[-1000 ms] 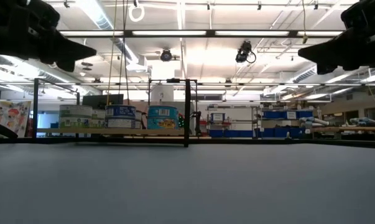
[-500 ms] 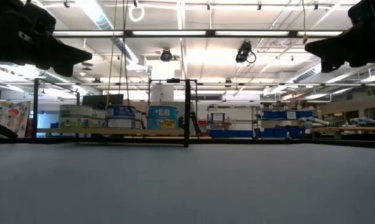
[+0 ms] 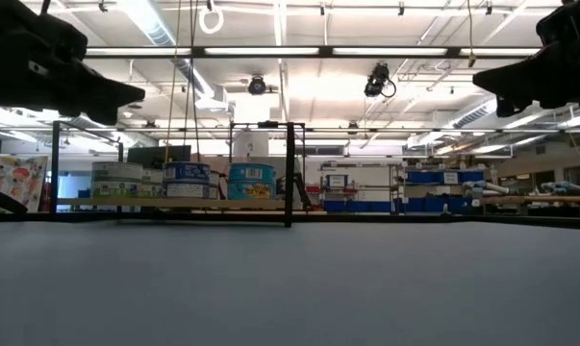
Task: Stack canned seafood by type on shelf
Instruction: Return to Home Position
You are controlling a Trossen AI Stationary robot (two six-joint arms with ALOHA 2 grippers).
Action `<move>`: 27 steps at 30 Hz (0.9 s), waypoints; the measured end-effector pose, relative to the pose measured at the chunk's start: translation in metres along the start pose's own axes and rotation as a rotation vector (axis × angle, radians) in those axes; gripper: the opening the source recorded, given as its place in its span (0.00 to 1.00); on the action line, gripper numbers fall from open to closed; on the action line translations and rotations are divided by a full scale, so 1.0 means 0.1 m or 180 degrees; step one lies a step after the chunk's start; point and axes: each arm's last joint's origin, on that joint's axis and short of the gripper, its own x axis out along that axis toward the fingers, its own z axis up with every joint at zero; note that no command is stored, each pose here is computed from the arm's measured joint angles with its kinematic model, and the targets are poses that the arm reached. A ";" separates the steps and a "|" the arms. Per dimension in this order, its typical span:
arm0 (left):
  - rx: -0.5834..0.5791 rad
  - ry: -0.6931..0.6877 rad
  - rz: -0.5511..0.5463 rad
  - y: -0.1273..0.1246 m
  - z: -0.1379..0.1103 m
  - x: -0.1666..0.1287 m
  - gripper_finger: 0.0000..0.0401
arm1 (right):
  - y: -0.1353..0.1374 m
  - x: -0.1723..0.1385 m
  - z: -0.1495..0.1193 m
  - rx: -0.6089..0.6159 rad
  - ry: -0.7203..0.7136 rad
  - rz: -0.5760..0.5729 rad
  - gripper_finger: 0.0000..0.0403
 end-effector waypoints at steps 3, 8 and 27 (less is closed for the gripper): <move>0.0009 -0.0041 0.0044 0.01 -0.02 0.02 0.00 | -0.01 -0.02 0.01 0.0027 -0.0046 -0.0016 0.00; 0.0015 -0.0082 -0.0056 0.02 -0.01 0.01 0.00 | -0.02 -0.04 0.01 0.0031 -0.0067 0.0001 0.00; 0.0002 -0.0022 0.0251 0.06 -0.03 0.01 0.00 | -0.05 -0.04 0.02 -0.0026 -0.0076 -0.0367 0.04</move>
